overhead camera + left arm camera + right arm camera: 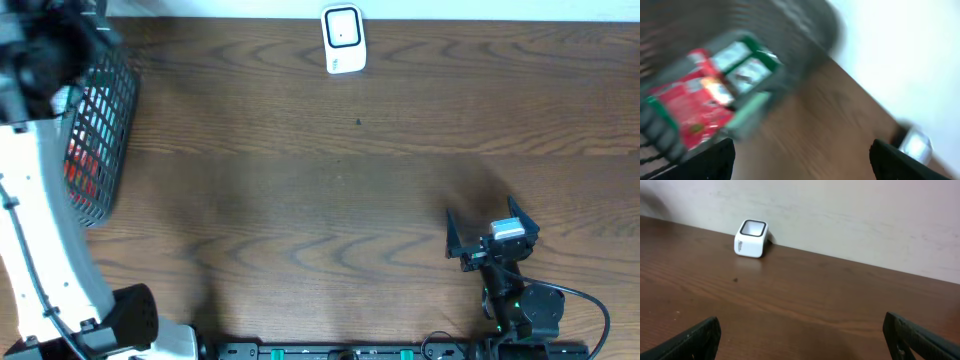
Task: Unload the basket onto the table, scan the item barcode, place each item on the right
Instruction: 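Reach the left gripper into the basket and grasp the orange tissue pack, then lift the tissue pack and carry it toward the white scanner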
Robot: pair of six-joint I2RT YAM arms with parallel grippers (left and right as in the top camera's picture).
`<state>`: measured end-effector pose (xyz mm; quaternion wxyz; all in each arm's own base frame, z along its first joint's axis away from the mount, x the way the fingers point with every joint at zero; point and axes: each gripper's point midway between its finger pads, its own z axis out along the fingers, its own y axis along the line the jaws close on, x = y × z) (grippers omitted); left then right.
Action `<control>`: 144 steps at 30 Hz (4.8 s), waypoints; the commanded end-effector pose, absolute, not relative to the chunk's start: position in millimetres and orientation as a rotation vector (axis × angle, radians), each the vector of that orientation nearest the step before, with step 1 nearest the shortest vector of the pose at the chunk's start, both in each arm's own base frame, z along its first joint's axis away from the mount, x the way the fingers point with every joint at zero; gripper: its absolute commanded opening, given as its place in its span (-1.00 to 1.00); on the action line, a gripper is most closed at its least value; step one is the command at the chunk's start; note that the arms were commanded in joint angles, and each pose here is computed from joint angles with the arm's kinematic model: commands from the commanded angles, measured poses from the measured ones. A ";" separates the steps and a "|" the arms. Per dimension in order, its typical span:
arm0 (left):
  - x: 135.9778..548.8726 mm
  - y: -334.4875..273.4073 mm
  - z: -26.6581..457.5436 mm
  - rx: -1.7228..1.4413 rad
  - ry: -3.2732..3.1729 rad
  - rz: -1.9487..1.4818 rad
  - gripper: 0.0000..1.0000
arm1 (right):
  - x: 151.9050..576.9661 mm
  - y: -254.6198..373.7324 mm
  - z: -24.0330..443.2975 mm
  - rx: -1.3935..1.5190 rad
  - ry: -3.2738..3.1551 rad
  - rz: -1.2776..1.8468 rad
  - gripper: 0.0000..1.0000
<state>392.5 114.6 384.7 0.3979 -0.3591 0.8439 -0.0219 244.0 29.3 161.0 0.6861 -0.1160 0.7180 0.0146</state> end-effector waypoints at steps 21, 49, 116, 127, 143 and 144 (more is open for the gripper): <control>416.1 259.0 216.0 -1.508 2.231 0.130 0.61 | 243.8 29.3 160.4 -0.270 1.607 0.026 0.98; 430.0 270.8 87.2 -1.616 2.436 0.196 0.06 | 243.8 29.3 160.4 -0.270 1.607 0.026 0.99; 355.0 -239.3 191.2 0.097 2.901 -0.289 -0.70 | 243.7 30.9 159.8 -0.275 1.609 0.031 0.98; 375.6 -239.0 158.8 0.061 2.931 -0.255 -0.70 | 243.7 30.9 159.7 -0.275 1.609 0.031 0.98; 406.3 -205.8 161.6 -0.063 2.879 -0.251 -0.70 | 243.8 30.9 159.7 -0.275 1.610 0.031 0.98; 405.9 -205.6 160.7 -0.064 2.881 -0.250 -0.71 | 243.8 30.9 159.7 -0.275 1.610 0.031 0.99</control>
